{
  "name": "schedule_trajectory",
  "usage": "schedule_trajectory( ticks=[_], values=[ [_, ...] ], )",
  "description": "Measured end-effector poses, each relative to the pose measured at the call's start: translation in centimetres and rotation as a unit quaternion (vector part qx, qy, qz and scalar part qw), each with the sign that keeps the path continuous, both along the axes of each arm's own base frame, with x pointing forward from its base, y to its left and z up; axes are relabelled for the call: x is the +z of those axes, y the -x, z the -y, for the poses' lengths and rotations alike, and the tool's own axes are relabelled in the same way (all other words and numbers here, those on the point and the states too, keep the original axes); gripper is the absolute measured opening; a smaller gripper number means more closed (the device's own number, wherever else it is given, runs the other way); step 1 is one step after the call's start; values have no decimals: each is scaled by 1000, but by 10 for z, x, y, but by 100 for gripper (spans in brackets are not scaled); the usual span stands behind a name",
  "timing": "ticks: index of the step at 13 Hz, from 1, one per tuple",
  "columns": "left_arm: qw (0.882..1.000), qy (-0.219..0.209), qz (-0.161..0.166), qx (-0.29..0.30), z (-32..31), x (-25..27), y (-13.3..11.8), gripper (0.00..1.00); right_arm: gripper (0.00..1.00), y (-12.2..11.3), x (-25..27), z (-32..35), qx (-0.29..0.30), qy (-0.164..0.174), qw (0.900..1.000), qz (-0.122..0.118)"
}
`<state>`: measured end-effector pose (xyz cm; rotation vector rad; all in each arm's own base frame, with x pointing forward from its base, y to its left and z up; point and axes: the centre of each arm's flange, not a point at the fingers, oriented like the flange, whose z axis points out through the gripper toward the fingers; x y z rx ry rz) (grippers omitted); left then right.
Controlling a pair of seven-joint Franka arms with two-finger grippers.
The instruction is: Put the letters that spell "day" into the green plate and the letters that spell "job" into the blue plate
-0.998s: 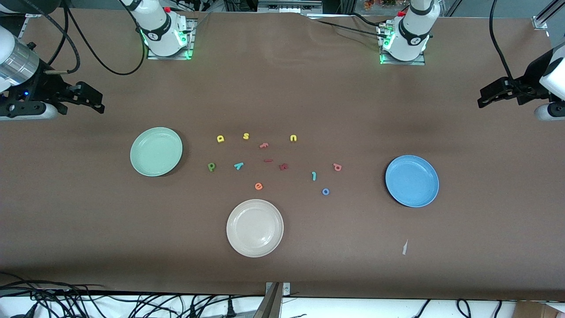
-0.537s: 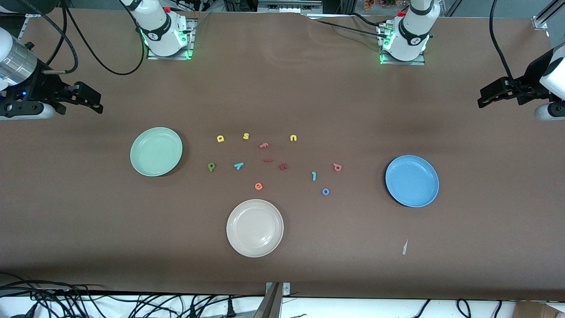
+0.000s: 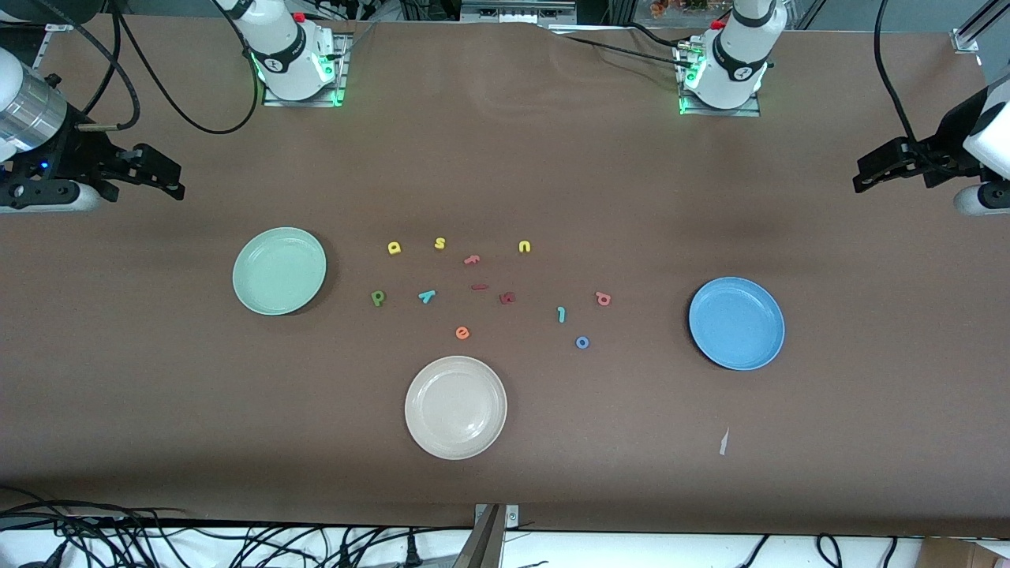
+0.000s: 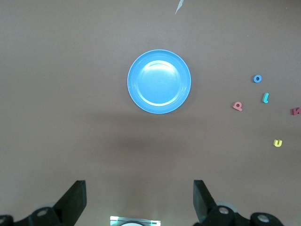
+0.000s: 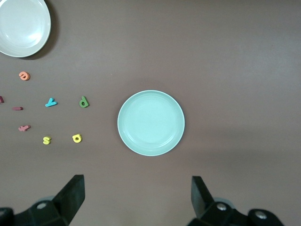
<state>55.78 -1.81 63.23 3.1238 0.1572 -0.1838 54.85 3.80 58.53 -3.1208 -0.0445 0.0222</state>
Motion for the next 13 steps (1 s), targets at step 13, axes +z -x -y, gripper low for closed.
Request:
schedule_trajectory(
  ticks=[13],
  values=[
    [1000,0,0,0,0,0,0,100,100,0,1,-1,1,1,1000,2]
  ],
)
